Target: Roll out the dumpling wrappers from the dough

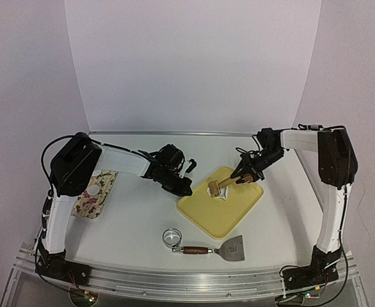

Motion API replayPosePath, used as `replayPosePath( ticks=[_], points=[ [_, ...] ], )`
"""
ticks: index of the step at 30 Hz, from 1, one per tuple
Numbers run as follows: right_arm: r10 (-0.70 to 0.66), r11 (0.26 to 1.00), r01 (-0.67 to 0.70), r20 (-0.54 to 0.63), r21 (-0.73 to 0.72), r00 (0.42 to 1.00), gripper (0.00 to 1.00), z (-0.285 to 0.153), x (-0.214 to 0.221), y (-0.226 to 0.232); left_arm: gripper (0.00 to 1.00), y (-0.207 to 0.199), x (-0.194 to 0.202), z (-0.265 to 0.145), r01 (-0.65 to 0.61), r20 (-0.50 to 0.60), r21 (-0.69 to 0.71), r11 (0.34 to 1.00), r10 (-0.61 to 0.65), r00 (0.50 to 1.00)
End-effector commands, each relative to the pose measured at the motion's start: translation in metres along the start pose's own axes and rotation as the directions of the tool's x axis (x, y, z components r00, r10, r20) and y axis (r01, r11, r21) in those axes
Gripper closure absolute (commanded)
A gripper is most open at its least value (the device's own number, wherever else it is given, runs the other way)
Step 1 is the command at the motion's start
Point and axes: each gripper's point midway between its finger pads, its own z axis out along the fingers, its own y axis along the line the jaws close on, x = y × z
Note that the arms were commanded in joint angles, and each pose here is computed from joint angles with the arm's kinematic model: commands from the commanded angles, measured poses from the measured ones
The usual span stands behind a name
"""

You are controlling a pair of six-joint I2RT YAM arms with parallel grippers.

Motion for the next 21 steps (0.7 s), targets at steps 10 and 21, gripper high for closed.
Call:
replayPosePath(
  ticks=[10,21],
  points=[
    [0.184,0.732,-0.094,-0.063,0.675,0.981,1.0,0.033,0.046,-0.152,1.0,0.038,0.087,0.031,0.092,-0.231,-0.123,0.988,-0.119,0.966],
    [0.141,0.726,-0.075,-0.041,0.683,0.989,1.0,0.03,0.038,-0.136,1.0,0.036,0.088,0.032,0.095,-0.229,-0.117,0.989,-0.12,0.966]
  ],
)
